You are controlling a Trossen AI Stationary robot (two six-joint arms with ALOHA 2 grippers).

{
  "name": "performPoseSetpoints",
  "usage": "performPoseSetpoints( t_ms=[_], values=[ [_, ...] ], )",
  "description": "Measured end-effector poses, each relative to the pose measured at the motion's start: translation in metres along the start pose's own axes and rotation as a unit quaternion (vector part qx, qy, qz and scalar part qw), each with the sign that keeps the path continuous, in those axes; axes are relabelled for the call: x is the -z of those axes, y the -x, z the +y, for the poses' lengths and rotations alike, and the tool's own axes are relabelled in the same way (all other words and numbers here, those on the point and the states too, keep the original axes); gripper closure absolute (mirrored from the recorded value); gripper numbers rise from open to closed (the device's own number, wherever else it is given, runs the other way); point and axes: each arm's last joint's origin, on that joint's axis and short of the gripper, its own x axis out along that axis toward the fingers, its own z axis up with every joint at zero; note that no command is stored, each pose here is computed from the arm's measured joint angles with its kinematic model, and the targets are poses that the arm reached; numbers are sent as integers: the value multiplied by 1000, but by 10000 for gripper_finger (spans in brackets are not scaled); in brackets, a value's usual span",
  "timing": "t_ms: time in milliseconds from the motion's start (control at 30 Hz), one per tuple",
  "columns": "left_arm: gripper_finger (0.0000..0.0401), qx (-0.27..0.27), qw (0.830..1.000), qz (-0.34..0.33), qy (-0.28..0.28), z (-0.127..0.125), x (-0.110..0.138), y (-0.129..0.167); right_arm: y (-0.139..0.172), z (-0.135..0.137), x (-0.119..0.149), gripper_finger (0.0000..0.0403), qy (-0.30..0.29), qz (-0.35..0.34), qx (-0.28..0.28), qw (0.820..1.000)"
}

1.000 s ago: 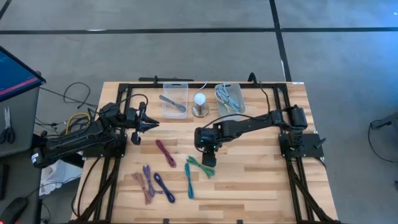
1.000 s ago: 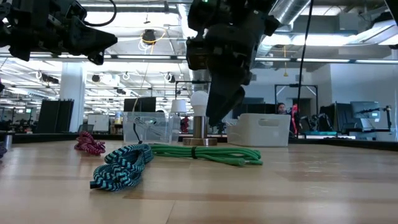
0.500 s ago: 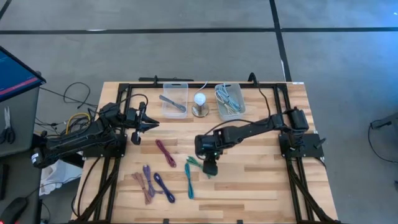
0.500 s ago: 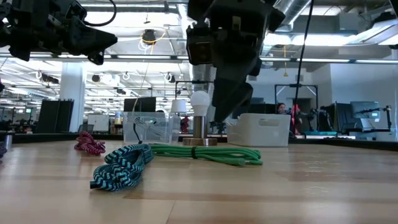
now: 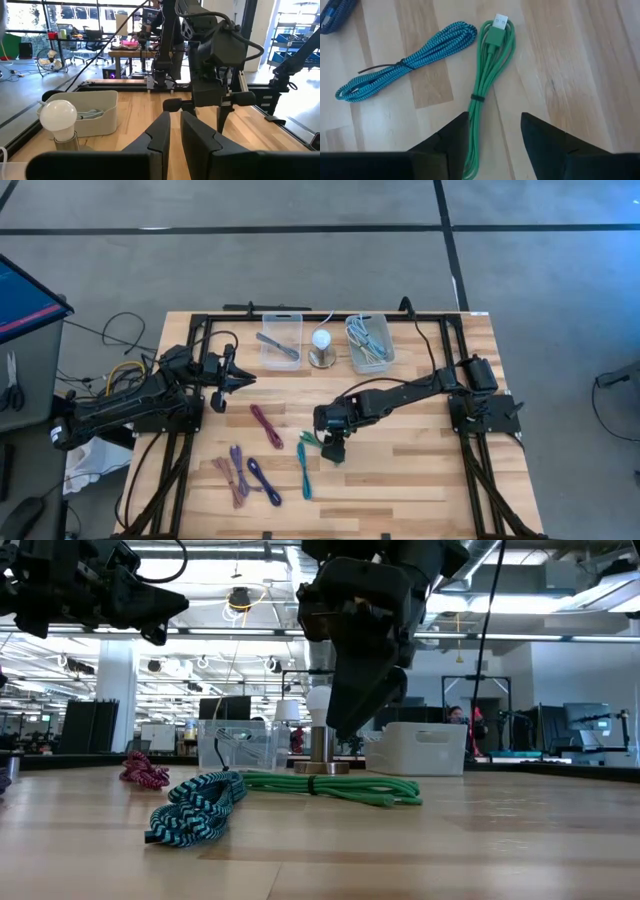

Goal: Pick & Place USB Port
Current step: Put the green charger cable into the gray bin

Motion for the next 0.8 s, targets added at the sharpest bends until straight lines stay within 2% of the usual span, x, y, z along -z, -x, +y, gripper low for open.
performPoseSetpoints(
  t_ms=[433,633,800],
  values=[
    [357,0,1000,0,0,0,0,0,0,-1,0,232,-2,-5,10,1000],
    [357,0,1000,0,0,0,0,0,-7,-7,9,233,-18,3,41,999],
    [357,0,1000,0,0,0,0,0,-14,-16,16,232,-50,11,44,998]
  ],
)
